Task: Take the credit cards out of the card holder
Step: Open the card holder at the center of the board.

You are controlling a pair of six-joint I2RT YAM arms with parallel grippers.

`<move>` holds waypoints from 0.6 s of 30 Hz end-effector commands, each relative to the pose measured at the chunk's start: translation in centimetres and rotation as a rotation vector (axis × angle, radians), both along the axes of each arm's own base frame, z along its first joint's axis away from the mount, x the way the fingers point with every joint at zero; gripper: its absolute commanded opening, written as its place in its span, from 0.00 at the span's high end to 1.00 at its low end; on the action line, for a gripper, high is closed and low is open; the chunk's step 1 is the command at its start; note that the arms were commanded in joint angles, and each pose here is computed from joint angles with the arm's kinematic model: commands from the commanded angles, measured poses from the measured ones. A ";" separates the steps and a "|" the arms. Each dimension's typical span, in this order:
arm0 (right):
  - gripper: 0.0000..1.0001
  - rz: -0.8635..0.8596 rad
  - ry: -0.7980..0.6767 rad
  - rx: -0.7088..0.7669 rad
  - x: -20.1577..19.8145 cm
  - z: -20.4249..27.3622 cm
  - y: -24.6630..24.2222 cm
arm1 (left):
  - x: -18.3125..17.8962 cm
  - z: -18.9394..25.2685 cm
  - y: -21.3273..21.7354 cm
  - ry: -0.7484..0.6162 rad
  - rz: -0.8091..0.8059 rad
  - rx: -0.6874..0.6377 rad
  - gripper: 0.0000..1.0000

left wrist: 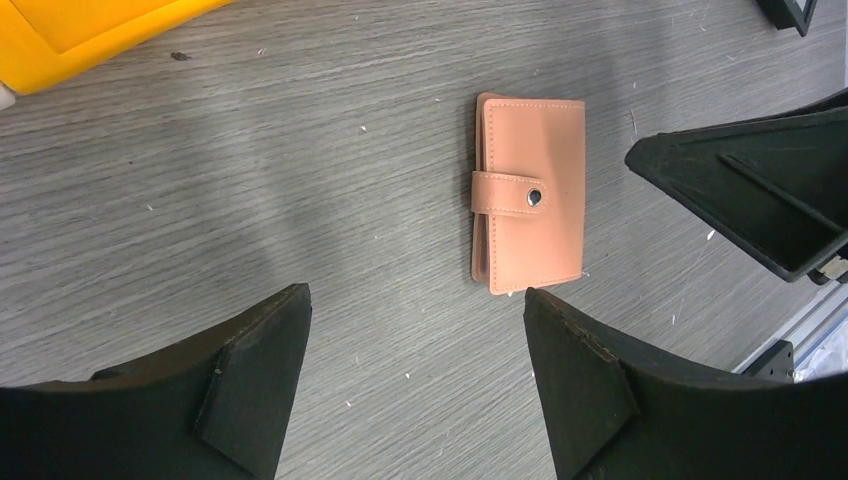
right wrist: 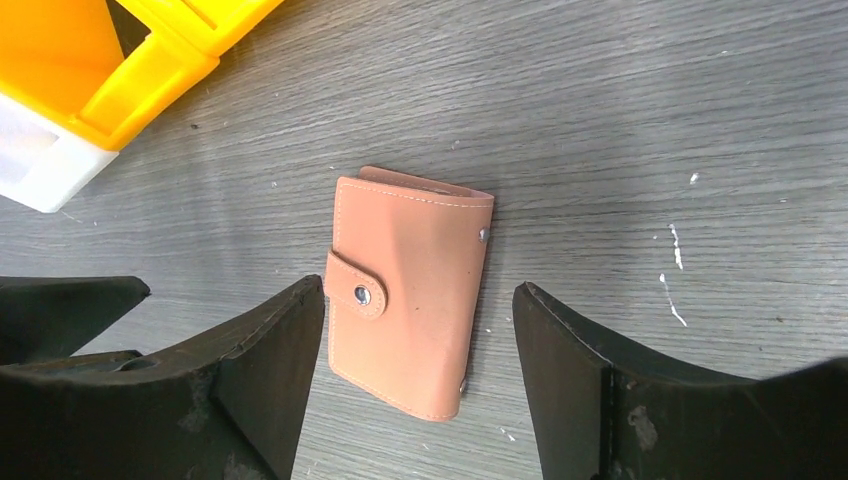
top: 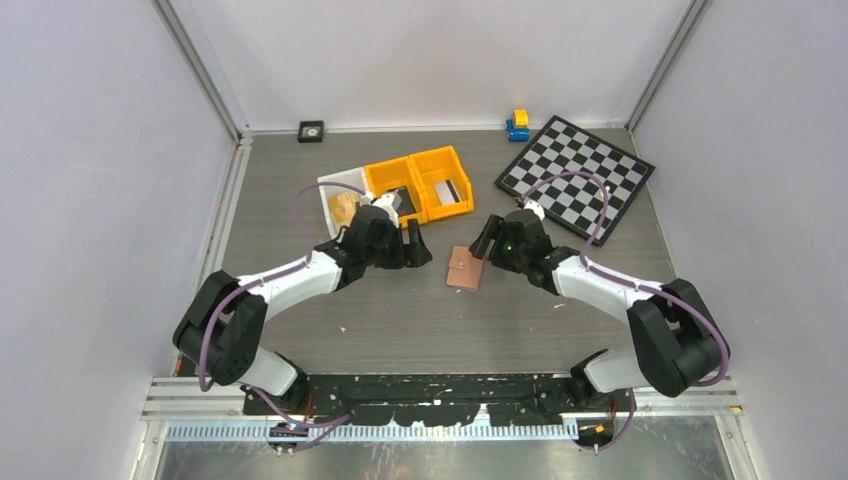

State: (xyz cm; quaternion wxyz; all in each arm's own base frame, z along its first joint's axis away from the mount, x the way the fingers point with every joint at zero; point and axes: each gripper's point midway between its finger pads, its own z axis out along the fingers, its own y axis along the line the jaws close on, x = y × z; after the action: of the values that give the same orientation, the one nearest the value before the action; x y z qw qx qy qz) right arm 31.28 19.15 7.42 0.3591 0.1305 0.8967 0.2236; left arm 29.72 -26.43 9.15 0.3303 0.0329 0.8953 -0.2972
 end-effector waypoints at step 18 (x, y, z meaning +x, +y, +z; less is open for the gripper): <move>0.38 -0.024 0.120 0.069 0.9 -3.8 0.9 | 0.6 -1.6 -2.9 0.049 -0.090 -0.003 0.21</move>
State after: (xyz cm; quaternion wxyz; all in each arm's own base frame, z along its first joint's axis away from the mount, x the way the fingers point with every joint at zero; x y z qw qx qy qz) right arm 31.21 20.07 3.35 0.2992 0.1553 0.9090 0.2452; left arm 29.59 -28.19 5.12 0.2720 0.0491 0.9157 -0.2919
